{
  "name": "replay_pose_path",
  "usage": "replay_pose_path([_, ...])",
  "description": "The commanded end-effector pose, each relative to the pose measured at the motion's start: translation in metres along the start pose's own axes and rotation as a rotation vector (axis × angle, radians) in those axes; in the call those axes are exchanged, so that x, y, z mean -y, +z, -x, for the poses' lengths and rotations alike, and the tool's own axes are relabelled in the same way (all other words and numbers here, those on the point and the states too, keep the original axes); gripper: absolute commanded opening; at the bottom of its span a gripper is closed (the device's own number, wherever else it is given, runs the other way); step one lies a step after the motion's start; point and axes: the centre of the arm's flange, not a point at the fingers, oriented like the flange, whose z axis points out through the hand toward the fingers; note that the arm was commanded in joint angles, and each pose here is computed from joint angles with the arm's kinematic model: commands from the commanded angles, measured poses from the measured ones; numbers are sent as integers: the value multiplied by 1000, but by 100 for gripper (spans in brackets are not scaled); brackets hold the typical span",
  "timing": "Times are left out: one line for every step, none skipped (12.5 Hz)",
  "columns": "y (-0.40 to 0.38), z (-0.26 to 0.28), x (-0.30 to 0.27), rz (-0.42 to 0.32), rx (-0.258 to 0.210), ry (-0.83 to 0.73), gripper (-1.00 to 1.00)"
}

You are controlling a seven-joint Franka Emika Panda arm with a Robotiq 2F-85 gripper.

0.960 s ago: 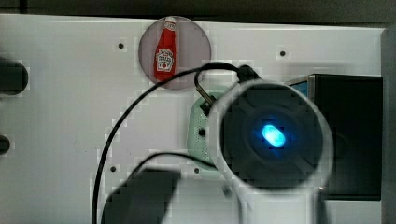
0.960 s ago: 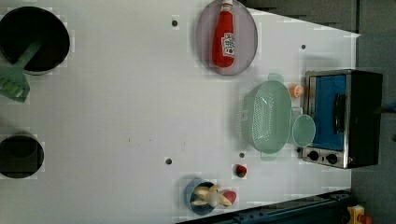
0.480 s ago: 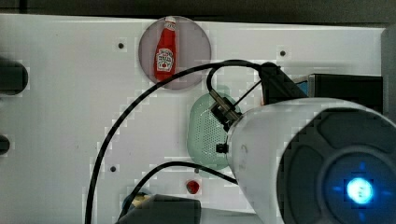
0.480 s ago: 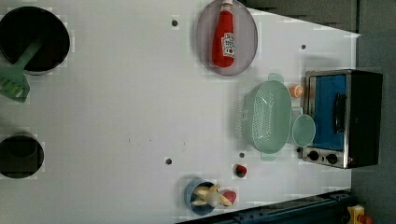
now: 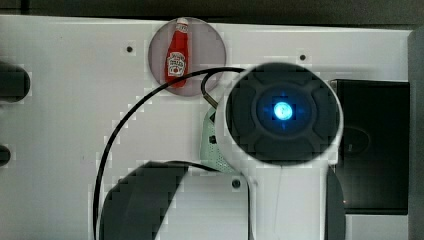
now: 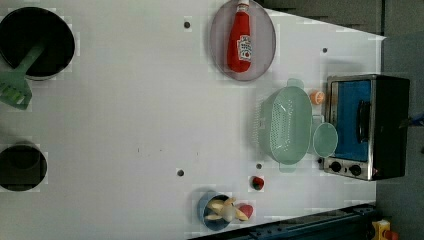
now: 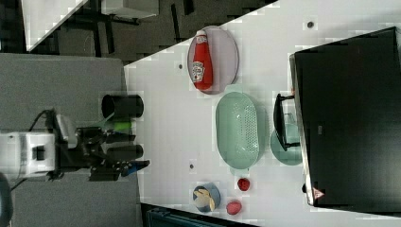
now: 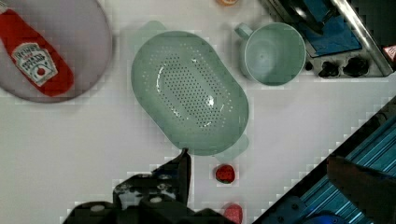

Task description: Drag strainer left to right.

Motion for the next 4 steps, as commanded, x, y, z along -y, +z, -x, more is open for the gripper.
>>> replay_pose_path([-11, -7, -12, -40, 1, -2, 100])
replay_pose_path([-10, -7, -12, -38, 3, -2, 100])
replay_pose_path([-9, -8, -11, -37, 4, -3, 100])
replay_pose_path([-8, -8, -11, -36, 5, -3, 100])
